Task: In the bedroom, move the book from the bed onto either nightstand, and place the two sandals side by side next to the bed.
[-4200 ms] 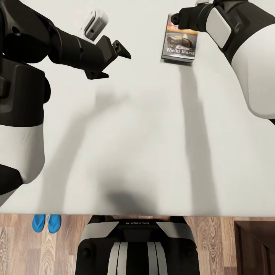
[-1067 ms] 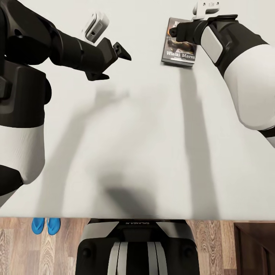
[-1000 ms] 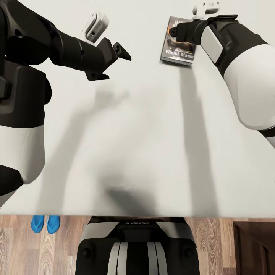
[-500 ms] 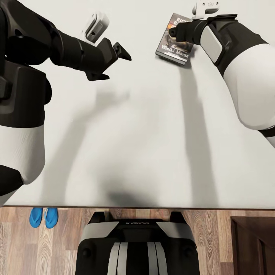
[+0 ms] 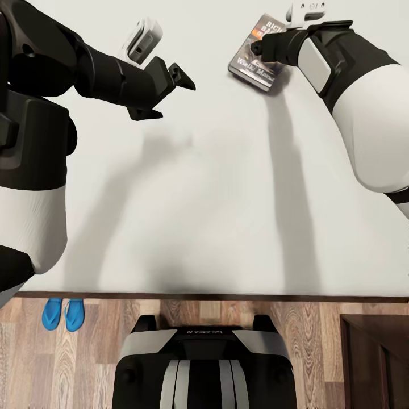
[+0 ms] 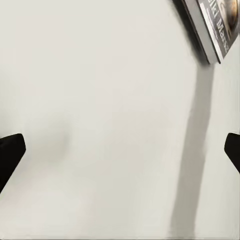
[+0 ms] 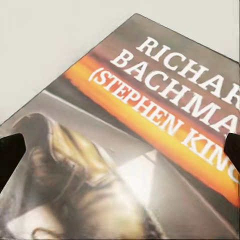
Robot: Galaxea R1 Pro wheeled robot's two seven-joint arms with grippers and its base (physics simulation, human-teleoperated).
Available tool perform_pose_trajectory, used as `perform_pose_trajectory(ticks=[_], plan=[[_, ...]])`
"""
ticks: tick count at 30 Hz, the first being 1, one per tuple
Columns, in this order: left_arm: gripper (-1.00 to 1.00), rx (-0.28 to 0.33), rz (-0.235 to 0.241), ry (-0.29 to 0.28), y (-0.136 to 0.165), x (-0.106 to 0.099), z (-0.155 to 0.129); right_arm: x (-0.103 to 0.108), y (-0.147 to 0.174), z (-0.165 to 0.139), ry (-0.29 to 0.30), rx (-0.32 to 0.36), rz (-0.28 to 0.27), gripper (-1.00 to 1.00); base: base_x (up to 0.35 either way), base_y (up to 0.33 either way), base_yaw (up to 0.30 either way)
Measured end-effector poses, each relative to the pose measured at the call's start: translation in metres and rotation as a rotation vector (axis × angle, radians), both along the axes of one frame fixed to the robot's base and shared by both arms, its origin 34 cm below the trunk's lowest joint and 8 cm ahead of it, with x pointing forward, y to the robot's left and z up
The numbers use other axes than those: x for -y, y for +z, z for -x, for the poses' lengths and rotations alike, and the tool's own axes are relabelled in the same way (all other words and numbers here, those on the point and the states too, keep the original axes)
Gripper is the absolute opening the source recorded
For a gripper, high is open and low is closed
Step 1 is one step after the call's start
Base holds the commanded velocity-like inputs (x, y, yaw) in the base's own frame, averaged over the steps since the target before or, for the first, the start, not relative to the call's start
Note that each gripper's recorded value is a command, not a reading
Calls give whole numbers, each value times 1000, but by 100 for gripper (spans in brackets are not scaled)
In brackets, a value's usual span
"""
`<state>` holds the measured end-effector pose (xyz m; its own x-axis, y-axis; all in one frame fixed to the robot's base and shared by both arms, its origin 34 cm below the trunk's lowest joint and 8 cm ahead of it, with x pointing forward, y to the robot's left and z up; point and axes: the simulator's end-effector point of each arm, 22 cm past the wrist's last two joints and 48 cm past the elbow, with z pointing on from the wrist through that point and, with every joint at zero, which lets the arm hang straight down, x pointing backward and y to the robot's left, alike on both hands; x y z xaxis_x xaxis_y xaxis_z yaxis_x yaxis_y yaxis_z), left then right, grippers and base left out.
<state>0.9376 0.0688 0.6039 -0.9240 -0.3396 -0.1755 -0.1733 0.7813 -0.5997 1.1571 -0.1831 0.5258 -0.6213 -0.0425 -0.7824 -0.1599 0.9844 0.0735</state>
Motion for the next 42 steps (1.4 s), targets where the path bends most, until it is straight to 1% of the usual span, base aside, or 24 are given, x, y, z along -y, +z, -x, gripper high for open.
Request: perform_pose_trajectory(ticks=[6, 11, 34, 37, 42], plan=[[100, 1, 0, 0, 0, 0, 0, 0, 0, 0, -1, 0, -2, 100, -257, -88, 0], [100, 2, 0, 0, 1, 0, 0, 0, 1, 0, 0, -1, -3, 100, -118, -40, 0], [100, 3, -2, 1, 1, -1, 0, 0, 1, -1, 0, -13, -8, 100, -17, -6, 0], [100, 3, -3, 1, 1, -2, 0, -1, 28, -15, -1, 34, -13, 100, 0, 0, 0], [100, 3, -3, 1, 1, -2, -1, -1, 42, -21, -3, 44, -13, 100, 6, 0, 0]])
